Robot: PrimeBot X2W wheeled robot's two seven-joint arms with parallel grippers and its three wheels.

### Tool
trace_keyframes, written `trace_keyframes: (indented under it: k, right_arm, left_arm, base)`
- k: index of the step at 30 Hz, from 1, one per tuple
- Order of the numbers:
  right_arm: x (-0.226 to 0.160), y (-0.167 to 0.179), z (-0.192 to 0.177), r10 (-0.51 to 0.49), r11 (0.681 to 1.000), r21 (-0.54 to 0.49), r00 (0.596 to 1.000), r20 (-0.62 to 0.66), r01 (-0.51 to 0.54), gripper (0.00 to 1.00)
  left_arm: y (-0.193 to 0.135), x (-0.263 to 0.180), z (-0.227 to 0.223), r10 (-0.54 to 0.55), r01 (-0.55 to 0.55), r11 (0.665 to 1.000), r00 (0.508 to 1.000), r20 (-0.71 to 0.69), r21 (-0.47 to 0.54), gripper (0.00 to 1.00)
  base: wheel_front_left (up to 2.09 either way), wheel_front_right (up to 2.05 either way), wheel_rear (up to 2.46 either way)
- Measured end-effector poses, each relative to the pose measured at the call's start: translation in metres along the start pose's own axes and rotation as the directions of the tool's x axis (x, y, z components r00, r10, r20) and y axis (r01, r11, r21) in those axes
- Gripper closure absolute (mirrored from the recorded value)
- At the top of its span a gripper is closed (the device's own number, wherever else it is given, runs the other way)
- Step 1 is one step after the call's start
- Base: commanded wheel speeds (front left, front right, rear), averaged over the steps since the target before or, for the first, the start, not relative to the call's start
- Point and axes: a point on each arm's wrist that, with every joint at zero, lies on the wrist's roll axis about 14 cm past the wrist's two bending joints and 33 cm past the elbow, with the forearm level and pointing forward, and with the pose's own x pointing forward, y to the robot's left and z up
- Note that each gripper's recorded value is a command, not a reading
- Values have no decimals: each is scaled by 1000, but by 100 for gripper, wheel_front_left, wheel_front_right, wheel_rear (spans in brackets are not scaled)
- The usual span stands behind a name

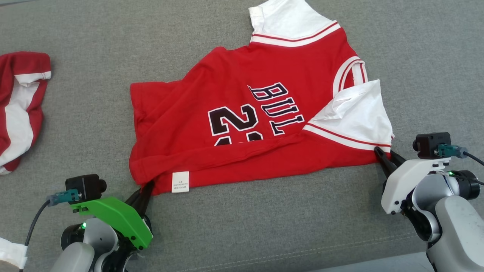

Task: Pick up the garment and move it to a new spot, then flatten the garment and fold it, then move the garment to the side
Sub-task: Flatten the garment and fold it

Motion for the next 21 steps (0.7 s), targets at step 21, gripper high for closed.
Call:
trace_keyframes:
  k: [21]
  right_arm:
    - [-64,6,121,106,985,99,945,308,-143,100]
  left_arm:
    - [-70,-54,112,-220,247,968,913,344,-35,100]
  base:
    - [0,0,0]
